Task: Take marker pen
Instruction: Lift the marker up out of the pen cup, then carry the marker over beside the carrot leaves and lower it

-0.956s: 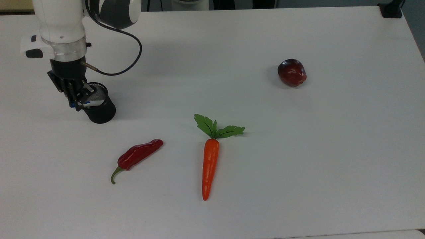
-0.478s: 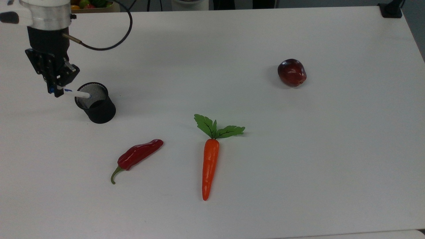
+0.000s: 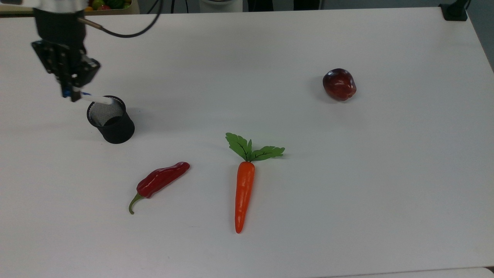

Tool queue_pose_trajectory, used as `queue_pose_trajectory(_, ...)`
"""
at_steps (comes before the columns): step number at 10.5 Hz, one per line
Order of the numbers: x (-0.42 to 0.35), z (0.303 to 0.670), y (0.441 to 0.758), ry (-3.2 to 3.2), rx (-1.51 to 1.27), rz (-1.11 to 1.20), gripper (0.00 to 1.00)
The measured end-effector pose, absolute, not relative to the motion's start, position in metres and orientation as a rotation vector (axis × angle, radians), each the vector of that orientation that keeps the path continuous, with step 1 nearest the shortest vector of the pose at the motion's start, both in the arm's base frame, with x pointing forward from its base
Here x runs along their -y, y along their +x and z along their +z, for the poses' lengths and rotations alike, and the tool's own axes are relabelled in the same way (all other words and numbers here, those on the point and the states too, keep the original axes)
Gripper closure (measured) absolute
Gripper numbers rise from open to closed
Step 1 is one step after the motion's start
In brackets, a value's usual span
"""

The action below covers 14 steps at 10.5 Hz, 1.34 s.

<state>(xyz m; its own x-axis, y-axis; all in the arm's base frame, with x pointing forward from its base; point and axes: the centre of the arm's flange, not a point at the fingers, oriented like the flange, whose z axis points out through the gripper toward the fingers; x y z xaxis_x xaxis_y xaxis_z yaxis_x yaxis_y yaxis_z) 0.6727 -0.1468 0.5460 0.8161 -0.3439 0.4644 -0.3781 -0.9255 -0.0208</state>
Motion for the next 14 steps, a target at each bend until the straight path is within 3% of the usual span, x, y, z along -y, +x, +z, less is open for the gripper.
queue_pose_trajectory(8, -0.094, 0.491, 0.653, 3.108, 0.054, 0.200, 0.82)
queue_pose_trajectory(14, -0.139, 0.405, 0.648, 3.112, -0.063, -0.024, 0.82)
